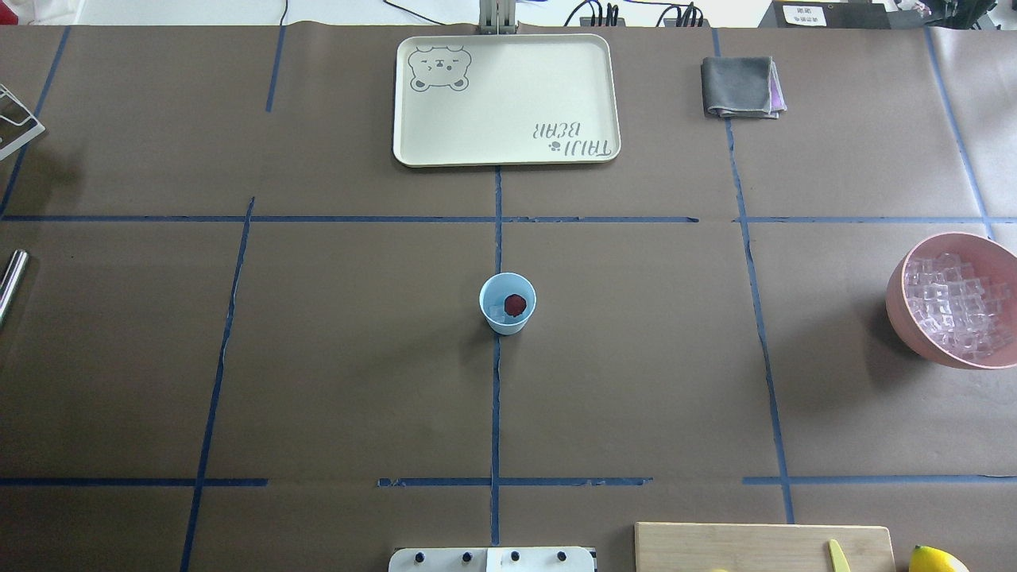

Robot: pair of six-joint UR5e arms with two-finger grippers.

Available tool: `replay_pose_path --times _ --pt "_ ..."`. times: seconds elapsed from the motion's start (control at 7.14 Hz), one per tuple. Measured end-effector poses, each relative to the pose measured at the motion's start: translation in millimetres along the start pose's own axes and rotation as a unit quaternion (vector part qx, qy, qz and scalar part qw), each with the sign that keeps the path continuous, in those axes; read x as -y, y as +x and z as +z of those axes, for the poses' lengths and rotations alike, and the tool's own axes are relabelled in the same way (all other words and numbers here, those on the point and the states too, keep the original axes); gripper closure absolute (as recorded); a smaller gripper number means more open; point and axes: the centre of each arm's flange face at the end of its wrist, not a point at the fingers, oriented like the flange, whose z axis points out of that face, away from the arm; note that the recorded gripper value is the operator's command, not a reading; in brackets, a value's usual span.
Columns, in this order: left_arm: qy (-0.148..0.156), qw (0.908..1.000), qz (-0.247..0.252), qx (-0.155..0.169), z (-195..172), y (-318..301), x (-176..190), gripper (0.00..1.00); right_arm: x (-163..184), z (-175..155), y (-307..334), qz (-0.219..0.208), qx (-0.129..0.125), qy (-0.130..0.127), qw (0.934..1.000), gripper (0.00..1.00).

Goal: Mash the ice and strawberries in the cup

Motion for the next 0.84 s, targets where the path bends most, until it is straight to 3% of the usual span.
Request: replay_pose_path --times 0.84 --pt "0.000 1.0000 0.000 0.000 0.3 -0.4 -0.4 0.00 0.2 -2.6 0.3 0.000 -0.001 0.003 1.0000 0.00"
